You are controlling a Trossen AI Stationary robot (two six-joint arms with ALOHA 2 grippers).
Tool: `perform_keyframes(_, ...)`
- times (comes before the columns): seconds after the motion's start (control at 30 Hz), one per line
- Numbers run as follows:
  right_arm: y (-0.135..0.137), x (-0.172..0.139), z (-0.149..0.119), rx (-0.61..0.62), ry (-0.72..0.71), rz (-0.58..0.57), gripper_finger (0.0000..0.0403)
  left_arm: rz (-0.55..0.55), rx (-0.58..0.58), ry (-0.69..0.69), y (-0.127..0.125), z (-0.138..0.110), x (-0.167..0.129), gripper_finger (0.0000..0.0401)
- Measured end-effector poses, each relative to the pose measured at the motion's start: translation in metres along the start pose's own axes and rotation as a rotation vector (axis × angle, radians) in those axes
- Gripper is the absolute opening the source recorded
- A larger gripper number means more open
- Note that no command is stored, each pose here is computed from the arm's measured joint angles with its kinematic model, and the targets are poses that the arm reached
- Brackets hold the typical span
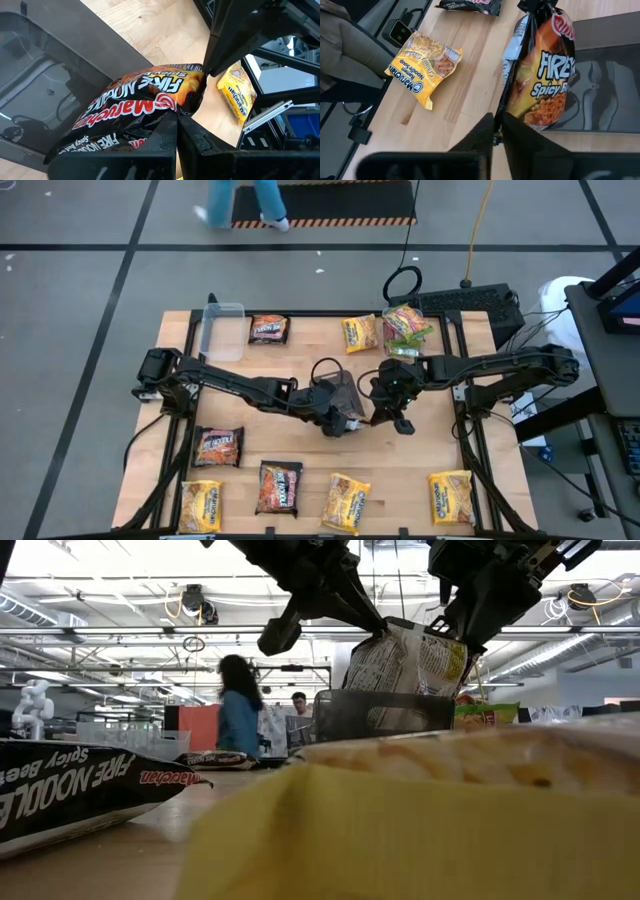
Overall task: Sort Maruchan noodles
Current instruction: Put the middle right black noodle pack into the black bin
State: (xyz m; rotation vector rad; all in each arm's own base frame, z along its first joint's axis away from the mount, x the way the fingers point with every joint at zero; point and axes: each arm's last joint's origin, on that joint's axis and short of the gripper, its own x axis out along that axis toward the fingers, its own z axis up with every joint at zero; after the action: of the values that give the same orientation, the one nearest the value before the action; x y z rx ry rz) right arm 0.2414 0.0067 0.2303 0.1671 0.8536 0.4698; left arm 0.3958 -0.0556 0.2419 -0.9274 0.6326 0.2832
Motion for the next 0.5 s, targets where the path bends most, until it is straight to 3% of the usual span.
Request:
perform_keyframes(0.1,-0.0001,0.0,0.0001,-0.001,-0.001,-0.001,0.0004,0.0,-0.001,0.0,0.0001,0.0003,-0.0001,0.0001)
perform_keyframes(0.5,-0.0002,-0.0001,0.0017,-0.034,-0.016,-0.002,0.0,-0.014,-0.007,0.052,0.0025,0.0016,0.0001,0.0001)
